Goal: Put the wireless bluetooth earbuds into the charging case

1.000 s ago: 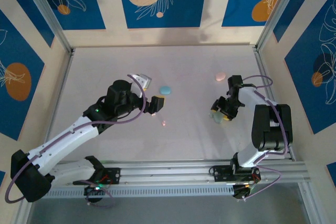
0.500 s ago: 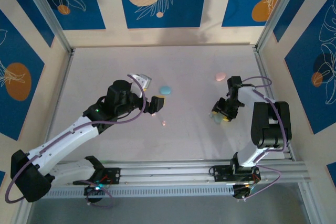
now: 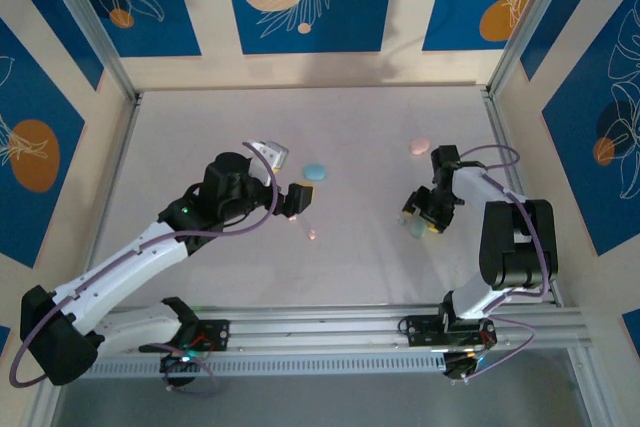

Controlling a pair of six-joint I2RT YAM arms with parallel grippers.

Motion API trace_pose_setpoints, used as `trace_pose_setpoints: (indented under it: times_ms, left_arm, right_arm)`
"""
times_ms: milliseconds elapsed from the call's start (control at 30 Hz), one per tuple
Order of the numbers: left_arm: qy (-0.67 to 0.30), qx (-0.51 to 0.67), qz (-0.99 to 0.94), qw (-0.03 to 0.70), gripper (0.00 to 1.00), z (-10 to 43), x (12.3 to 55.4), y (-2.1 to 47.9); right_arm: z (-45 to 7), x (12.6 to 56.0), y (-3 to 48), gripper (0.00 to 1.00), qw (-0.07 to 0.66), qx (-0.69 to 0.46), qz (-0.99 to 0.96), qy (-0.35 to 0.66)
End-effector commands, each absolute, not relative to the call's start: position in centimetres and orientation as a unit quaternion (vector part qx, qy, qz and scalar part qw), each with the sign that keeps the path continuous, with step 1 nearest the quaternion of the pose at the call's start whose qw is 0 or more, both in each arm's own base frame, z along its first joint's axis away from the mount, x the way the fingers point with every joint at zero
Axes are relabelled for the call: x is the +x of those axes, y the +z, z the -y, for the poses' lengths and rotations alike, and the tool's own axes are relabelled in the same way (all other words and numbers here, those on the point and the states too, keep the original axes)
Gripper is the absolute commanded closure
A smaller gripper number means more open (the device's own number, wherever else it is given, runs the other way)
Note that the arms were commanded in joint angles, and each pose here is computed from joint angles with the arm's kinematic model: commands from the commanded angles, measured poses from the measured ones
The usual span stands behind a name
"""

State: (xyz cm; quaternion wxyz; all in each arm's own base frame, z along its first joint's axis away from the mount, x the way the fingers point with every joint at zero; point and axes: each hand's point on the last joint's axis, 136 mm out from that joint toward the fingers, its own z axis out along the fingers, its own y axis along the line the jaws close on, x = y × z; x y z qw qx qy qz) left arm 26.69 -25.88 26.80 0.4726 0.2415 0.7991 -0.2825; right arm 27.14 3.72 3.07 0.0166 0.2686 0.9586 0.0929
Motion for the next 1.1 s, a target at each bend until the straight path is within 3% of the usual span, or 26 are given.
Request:
trace_pose_setpoints:
  times_ms: [0, 733, 1067]
  left_arm:
    - [-0.287, 0.243, -0.786, 0.491, 0.00, 26.0, 27.1, 28.5]
    - [-0.293, 0.245, -0.785, 0.488, 0.00, 26.4, 27.2, 28.6]
    - [-0.292, 0.240, -0.785, 0.491, 0.00, 26.2, 27.2, 28.8]
  right_arm:
    - [-3.5, 25.5, 2.9, 0.35, 0.001, 0.278, -0.958, 0.069]
    - [-4.1, 24.9, 1.5, 0.53, -0.011, 0.264, -0.963, 0.054]
    - [-4.6, 26.0, 3.3, 0.60, 0.037, 0.237, -0.968, 0.069]
